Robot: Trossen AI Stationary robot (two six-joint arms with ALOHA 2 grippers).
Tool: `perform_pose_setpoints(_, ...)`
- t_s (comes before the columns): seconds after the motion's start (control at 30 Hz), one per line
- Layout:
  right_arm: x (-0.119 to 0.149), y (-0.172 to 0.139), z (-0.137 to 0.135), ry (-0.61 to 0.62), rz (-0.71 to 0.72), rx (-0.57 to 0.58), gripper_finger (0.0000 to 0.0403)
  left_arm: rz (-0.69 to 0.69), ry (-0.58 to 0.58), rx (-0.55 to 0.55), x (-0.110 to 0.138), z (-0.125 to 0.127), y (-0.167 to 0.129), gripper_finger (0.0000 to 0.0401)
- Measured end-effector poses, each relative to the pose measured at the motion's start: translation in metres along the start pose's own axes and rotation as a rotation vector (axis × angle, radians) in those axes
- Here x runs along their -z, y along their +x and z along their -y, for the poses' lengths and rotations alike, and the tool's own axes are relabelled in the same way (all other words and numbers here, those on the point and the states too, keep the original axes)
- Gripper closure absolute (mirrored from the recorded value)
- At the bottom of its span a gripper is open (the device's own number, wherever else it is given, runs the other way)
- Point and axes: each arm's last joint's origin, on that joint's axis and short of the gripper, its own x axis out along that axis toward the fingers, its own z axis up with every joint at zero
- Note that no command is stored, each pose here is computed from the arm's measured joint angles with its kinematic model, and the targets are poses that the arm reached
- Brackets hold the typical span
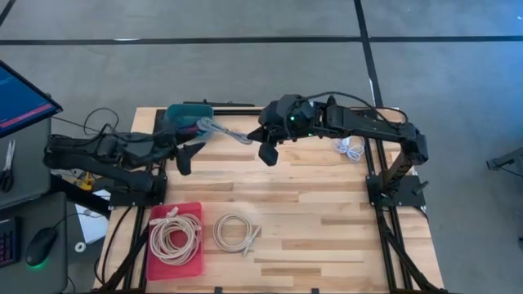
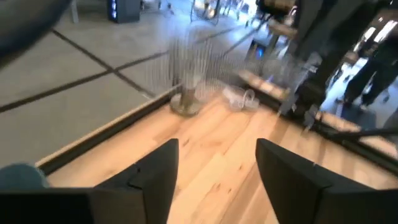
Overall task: Pick & Place USB Port
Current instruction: Put the black and white USB cable into the blue bin
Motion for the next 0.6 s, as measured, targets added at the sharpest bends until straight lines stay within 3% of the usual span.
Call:
perform_pose_setpoints(0.13, -0.006, -0.011, 0.0, -0.021, -0.018, 0.005, 0.0403, -0.026, -0.003, -0.021, 0.009, -0.007, 0.007, 0.0178)
perform_pose_setpoints(0.3, -0.006, -0.017, -0.001, -0.054, -0.047, 0.028, 0.0403, -0.039, -0.044, 0.003, 0.014, -0.021, 0.009, 0.0218)
perform_pose_setpoints(0.6, -0.007, -0.018, -0.002, -0.076, -0.042, 0.025, 0.0403, 0.09, -0.168, 0.221, 0.019, -0.039, 0.022, 0.0292)
